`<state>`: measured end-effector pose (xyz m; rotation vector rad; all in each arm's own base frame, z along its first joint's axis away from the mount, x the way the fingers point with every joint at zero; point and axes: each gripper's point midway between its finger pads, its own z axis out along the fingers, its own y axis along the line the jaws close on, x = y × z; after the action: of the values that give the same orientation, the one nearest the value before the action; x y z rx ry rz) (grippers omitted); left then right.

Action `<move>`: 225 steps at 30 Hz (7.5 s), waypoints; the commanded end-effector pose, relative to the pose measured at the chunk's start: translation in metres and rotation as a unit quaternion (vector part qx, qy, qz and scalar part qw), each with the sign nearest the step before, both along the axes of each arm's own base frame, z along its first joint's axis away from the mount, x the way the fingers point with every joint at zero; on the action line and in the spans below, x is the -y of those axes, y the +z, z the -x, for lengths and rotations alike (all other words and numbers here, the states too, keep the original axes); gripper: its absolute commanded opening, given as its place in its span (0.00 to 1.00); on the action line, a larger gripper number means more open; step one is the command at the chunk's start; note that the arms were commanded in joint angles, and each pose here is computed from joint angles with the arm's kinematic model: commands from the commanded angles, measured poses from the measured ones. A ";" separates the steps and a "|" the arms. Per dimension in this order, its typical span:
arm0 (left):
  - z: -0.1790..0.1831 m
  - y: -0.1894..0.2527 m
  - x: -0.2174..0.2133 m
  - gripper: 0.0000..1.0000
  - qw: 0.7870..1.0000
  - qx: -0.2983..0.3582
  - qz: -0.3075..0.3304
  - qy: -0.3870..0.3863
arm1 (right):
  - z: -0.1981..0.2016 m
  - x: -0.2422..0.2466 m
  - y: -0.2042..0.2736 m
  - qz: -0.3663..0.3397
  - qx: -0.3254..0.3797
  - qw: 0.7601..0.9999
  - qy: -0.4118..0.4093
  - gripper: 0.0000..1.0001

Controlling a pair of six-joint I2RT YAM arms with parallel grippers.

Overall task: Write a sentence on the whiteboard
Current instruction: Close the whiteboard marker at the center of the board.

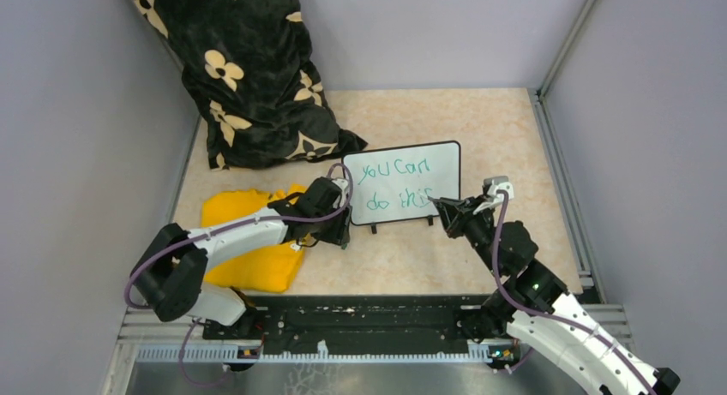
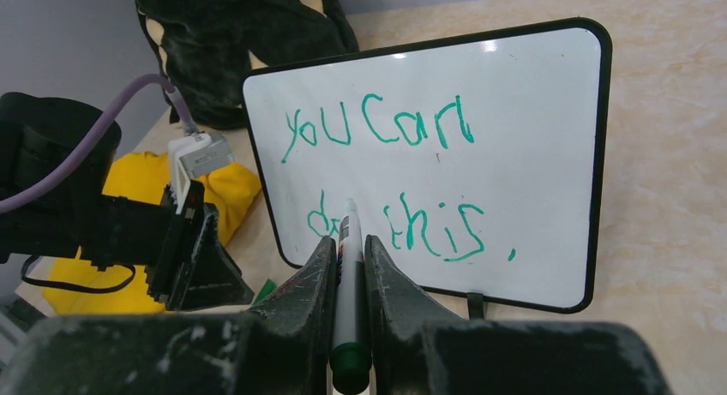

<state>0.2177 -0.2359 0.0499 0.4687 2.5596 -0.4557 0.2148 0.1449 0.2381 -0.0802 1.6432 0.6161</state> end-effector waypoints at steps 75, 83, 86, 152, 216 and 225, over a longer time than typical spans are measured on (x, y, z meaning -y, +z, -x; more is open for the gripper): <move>0.001 -0.048 -0.017 0.35 0.988 -0.003 -0.152 0.037 | 0.000 0.007 0.016 -0.024 0.028 0.999 -0.013 0.00; 0.007 -0.051 -0.012 0.22 0.990 -0.016 -0.137 0.033 | 0.000 0.007 0.017 -0.026 0.029 0.999 -0.013 0.00; 0.007 -0.048 -0.012 0.17 0.991 -0.014 -0.131 0.037 | 0.000 0.007 0.017 -0.026 0.029 0.999 -0.013 0.00; -0.083 0.423 -0.005 0.00 0.658 0.119 0.743 0.023 | 0.041 -0.104 0.223 0.097 0.446 0.887 -0.073 0.00; -0.019 0.470 0.015 0.00 0.636 0.148 0.754 0.069 | 0.066 -0.117 0.256 -0.109 0.437 0.893 -0.022 0.00; -0.018 0.474 0.020 0.00 0.636 0.151 0.755 0.063 | 0.066 -0.119 0.255 -0.107 0.436 0.894 -0.019 0.00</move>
<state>0.2416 -0.2588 0.5023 -0.3046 1.1704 -1.9128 0.1526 0.2719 0.4721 -0.2043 0.7251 0.5561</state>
